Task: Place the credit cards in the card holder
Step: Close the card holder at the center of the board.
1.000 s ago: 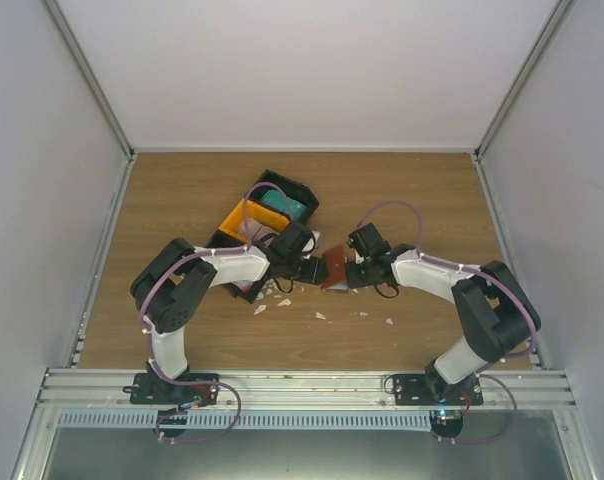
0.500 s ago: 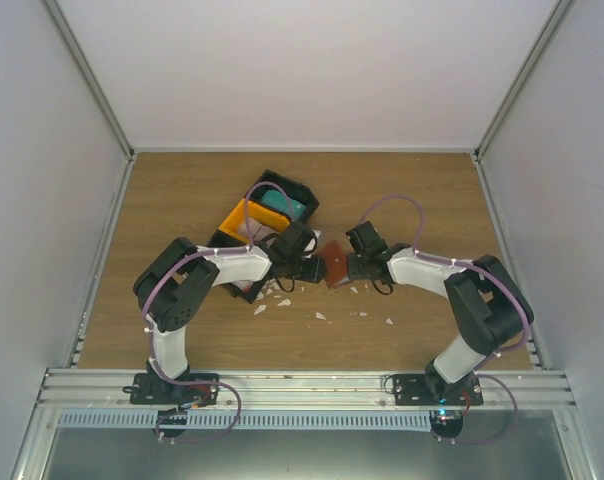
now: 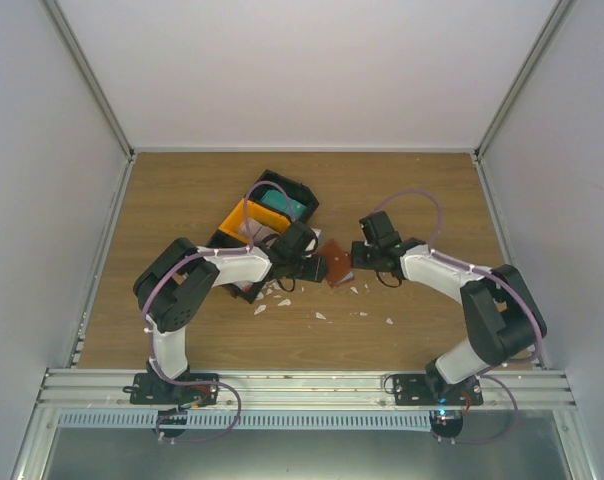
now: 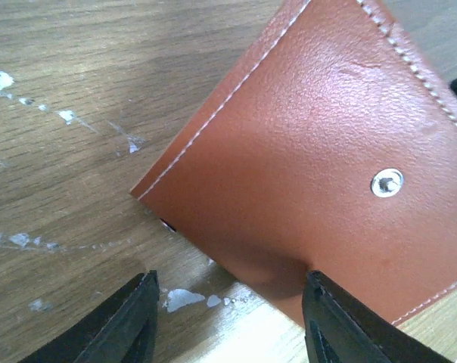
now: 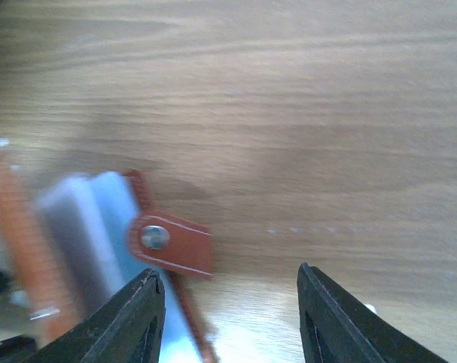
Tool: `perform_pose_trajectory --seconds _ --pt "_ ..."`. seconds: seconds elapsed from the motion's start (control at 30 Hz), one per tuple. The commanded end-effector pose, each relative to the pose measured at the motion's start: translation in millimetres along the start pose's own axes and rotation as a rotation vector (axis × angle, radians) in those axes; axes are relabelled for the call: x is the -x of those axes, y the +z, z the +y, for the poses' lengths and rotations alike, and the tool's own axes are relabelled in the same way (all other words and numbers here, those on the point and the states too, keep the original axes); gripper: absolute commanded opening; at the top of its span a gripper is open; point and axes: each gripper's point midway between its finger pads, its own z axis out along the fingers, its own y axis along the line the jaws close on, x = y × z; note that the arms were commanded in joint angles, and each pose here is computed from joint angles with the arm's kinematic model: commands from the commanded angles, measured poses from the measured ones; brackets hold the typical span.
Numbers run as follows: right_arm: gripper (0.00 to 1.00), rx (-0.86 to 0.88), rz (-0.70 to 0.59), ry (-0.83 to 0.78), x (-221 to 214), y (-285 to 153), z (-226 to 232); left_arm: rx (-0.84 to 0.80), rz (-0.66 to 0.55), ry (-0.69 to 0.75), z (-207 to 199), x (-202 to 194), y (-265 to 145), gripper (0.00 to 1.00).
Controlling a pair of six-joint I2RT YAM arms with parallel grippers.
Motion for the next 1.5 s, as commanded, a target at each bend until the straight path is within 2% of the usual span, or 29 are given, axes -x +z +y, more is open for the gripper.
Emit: perform_pose_trajectory --seconds 0.0,0.13,0.33,0.53,0.87,1.07,1.3,1.47 --pt "0.51 0.188 -0.019 -0.061 21.1 -14.8 34.9 0.071 0.01 -0.006 12.1 -0.4 0.2 0.56" --pt "0.51 0.16 0.026 -0.086 17.4 -0.3 29.9 0.097 -0.019 0.006 12.4 13.9 -2.0 0.58" --pt "0.44 0.094 0.016 -0.072 36.9 19.1 24.4 0.117 -0.013 0.034 16.0 14.6 0.1 0.54" --pt "0.45 0.105 0.091 -0.12 23.0 42.0 31.5 0.134 0.022 0.036 19.5 10.4 6.7 0.57" --pt "0.48 0.08 0.191 -0.222 -31.1 23.4 28.5 0.148 0.061 0.039 21.4 7.9 16.8 0.58" --pt "0.45 0.017 0.196 -0.197 -46.3 13.6 15.9 0.15 0.066 0.053 22.4 5.9 16.9 0.53" --pt "0.44 0.11 0.174 -0.144 -44.7 3.6 32.0 0.14 0.071 0.059 21.6 1.6 12.4 0.5" --pt "0.46 0.197 0.17 -0.238 -49.4 -4.1 52.0 0.083 0.058 0.05 9.1 3.3 -1.4 0.53"
